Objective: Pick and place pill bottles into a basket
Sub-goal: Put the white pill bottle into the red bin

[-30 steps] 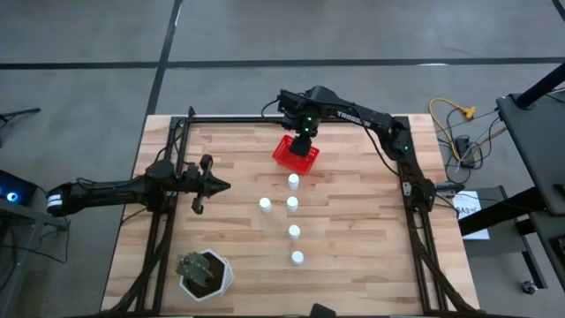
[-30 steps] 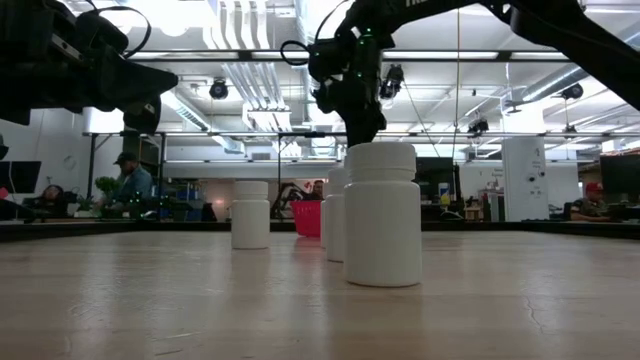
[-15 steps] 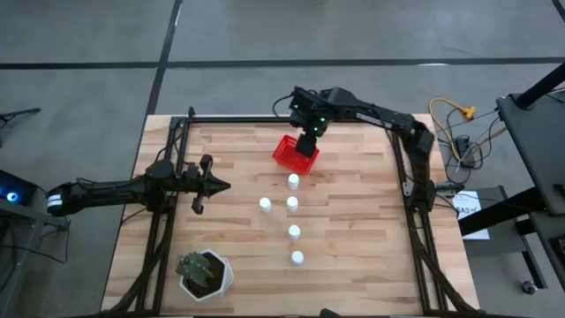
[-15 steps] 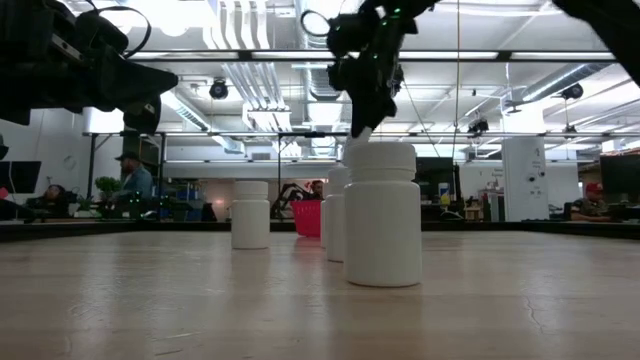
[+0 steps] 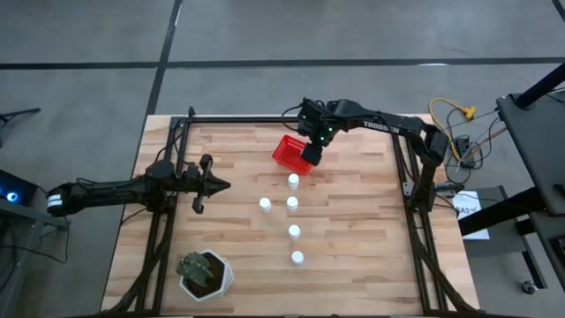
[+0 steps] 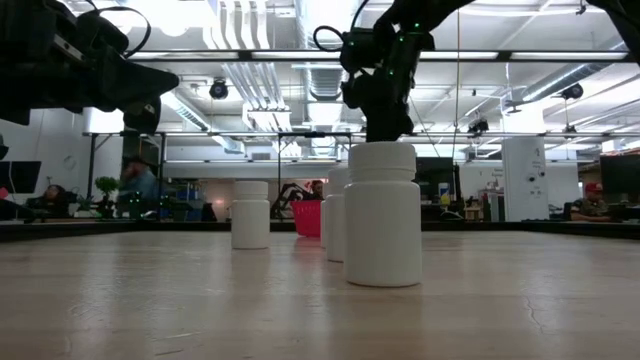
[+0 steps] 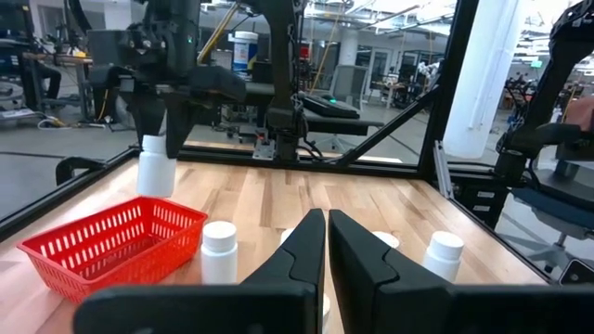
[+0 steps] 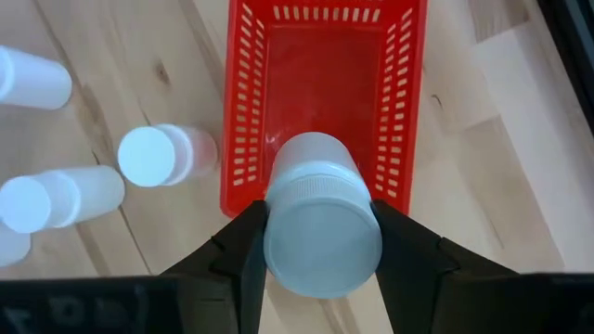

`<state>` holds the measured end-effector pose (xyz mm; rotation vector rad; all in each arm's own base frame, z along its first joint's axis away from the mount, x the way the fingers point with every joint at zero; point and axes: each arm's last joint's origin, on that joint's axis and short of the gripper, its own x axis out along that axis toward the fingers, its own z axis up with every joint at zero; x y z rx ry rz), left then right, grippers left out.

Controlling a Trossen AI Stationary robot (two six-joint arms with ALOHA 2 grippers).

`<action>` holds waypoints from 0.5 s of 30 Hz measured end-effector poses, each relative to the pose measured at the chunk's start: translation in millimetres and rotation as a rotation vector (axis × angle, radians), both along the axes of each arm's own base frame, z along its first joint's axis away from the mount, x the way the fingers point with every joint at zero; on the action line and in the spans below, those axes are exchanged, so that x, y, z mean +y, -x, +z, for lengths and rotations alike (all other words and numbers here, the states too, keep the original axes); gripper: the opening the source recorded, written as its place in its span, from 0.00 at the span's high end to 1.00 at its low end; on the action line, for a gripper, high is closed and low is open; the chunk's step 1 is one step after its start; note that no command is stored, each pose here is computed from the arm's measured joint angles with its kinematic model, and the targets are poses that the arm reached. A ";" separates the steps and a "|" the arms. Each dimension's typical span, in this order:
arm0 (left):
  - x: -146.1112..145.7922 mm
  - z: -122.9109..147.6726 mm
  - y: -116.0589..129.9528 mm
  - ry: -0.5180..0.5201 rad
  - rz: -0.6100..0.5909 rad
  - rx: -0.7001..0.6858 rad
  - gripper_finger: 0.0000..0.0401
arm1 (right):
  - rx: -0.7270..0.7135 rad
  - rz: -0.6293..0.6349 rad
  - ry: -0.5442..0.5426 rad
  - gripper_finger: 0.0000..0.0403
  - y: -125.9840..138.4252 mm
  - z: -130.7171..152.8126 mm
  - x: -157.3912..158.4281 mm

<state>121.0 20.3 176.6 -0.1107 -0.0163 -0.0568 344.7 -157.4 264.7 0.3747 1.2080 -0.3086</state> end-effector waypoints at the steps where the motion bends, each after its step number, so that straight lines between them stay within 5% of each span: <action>1: 0.0 0.0 0.0 0.001 0.000 0.000 1.00 | 0.001 0.003 0.002 0.65 0.2 -0.6 -0.3; 15: 0.0 0.0 0.0 0.002 0.000 0.000 1.00 | 0.059 -0.011 -0.008 0.65 -3.4 -29.5 -18.7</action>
